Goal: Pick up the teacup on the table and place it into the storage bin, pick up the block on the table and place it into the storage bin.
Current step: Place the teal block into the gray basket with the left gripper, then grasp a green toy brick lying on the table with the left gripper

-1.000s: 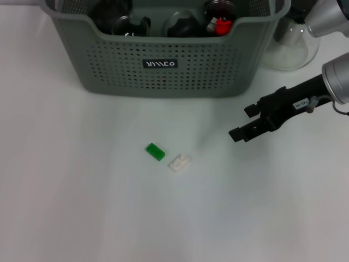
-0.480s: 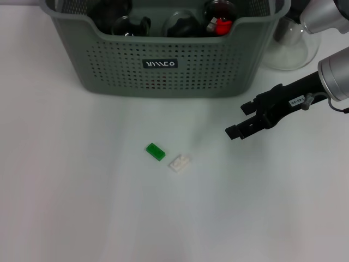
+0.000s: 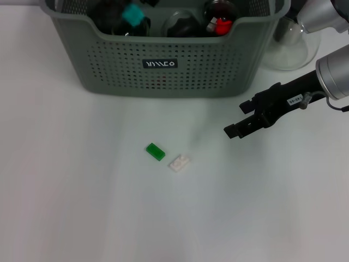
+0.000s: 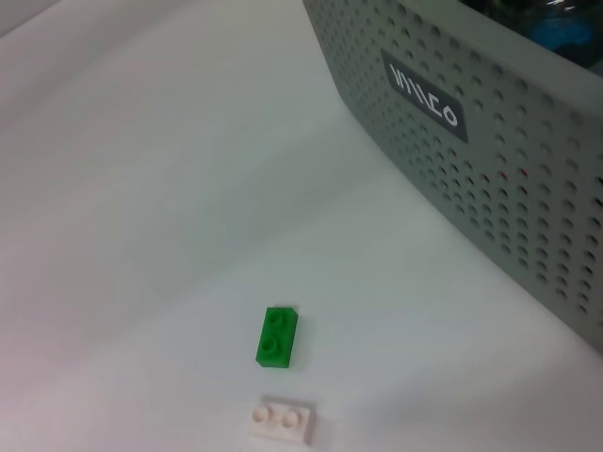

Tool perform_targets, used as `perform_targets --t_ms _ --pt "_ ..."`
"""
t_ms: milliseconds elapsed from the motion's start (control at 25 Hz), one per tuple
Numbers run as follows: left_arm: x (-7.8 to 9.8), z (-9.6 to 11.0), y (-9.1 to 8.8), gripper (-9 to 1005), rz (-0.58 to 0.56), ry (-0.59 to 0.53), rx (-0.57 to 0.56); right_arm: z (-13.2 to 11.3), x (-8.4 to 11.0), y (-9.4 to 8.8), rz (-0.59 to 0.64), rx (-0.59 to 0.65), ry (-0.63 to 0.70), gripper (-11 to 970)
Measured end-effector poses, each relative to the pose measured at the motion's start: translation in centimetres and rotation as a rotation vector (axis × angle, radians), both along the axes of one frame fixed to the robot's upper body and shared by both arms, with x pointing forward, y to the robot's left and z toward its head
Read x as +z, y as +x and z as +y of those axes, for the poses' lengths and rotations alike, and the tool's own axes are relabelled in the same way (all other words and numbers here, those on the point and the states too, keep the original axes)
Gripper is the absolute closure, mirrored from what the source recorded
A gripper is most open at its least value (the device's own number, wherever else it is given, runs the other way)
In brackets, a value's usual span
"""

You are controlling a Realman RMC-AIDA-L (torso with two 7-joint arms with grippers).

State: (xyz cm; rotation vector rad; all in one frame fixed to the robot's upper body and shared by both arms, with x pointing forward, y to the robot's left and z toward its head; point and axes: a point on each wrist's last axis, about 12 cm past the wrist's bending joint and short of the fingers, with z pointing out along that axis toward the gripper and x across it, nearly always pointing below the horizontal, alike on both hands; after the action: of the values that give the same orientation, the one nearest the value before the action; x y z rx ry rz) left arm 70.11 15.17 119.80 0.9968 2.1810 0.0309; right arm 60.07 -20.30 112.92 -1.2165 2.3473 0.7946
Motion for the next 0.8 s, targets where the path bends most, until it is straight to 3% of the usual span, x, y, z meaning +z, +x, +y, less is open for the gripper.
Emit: perform_targets --t_ms 240,360,440,520,640,720,800 --pt "0.9 0.4 -0.1 354 -0.023 -0.008 0.006 0.0 0.0 0.0 -0.002 0.000 0.000 14" --pt "3.1 1.4 -0.7 218 -0.067 -0.059 0.018 0.0 0.0 0.0 -0.002 0.000 0.000 15" --pt "5.6 2.0 -1.7 165 -0.114 -0.129 0.011 -0.1 0.1 0.1 -0.003 -0.002 -0.001 15" --pt "8.4 2.8 -3.8 151 -0.156 -0.229 -0.026 -0.1 0.1 0.1 -0.006 -0.003 0.001 15" --pt "11.3 3.5 -7.4 130 -0.202 -0.348 -0.137 -0.2 0.1 0.1 -0.008 -0.004 0.001 15" --pt "12.4 3.8 -10.1 130 -0.211 -0.390 -0.253 -0.4 0.0 0.1 -0.007 -0.005 0.001 14" --pt "12.4 3.8 -12.4 131 -0.186 -0.373 -0.367 -0.5 0.0 0.0 -0.005 -0.008 0.000 14"
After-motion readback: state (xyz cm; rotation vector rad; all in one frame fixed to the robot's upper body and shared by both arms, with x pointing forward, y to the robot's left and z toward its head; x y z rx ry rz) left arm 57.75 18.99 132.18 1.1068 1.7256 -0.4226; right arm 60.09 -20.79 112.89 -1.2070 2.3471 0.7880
